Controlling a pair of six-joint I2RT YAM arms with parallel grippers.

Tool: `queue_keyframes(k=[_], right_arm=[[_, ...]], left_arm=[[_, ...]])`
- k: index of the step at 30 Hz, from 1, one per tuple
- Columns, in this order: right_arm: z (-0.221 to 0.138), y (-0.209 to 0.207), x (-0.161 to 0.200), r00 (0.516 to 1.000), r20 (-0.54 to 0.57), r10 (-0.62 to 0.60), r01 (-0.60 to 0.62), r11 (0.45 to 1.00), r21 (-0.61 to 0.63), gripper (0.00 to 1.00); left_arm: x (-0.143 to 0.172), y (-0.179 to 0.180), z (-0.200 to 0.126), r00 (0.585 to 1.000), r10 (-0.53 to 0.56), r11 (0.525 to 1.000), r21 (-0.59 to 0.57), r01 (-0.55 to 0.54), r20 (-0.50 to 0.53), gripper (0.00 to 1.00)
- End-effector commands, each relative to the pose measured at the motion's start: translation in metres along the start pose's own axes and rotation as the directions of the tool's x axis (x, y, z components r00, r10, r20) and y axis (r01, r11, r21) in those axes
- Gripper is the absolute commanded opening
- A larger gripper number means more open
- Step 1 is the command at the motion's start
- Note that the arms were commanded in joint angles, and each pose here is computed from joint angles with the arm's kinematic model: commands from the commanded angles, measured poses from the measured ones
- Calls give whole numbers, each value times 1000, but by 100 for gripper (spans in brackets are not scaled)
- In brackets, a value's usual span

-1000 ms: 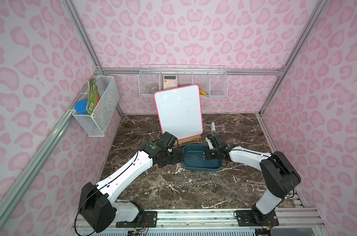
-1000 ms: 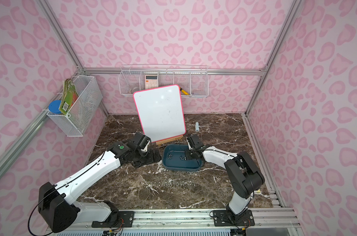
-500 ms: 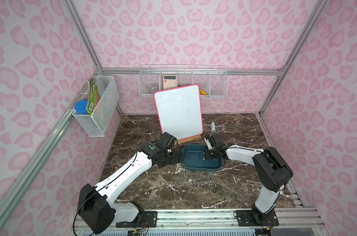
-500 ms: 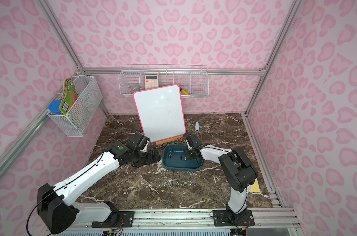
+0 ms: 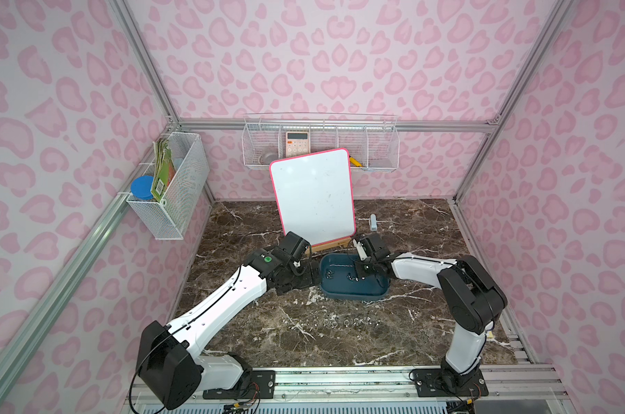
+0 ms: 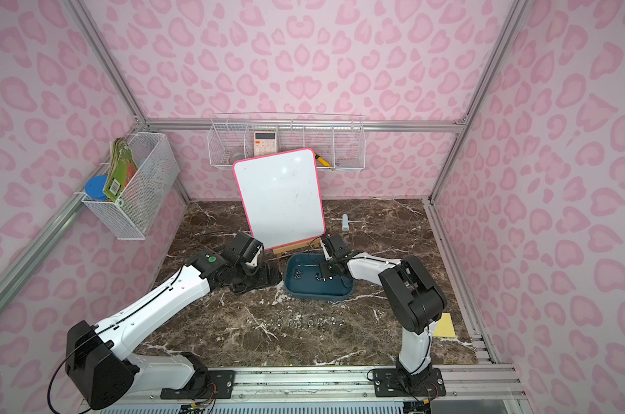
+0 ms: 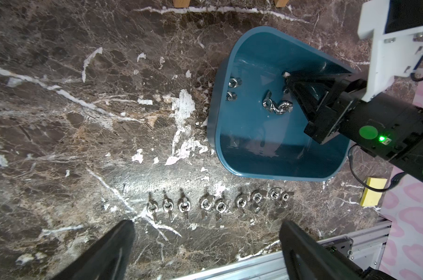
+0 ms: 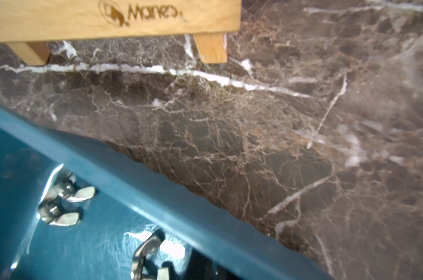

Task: Take out the wing nut from the storage box
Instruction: Pick up the wing nut from the storage box.

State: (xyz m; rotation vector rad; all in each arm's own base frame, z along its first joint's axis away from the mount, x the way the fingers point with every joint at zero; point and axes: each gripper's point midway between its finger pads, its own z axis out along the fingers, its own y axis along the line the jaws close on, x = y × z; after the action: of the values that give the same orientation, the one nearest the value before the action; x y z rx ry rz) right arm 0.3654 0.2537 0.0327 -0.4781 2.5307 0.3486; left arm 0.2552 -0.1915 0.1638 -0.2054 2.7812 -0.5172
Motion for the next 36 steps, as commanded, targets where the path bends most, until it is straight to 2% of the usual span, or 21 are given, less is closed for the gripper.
queue_keyframes(k=[1,6,17,28,33,36], right_arm=[[-6,3,-2,1000,9,12,-12,1000,-12,5],[-21,8,-5,999,32,33,-32,999,-39,4],[-78,33,-21,991,124,57,-39,989,-141,4],[-140,47,-20,968,231,95,-43,974,-220,3],[-157,49,-19,957,268,113,-45,967,-249,3],[-162,52,-20,951,281,126,-47,961,-271,2]], left_arm=[[-1,0,-2,1000,2,1000,-4,-2,4,98],[-8,-8,1,1000,-5,1000,20,4,10,98],[-36,-51,13,1000,-12,987,160,8,26,89],[-57,-98,24,1000,-9,945,327,9,-2,74],[-62,-125,23,1000,8,898,440,1,-20,58],[-62,-132,24,999,17,880,475,-1,-28,55]])
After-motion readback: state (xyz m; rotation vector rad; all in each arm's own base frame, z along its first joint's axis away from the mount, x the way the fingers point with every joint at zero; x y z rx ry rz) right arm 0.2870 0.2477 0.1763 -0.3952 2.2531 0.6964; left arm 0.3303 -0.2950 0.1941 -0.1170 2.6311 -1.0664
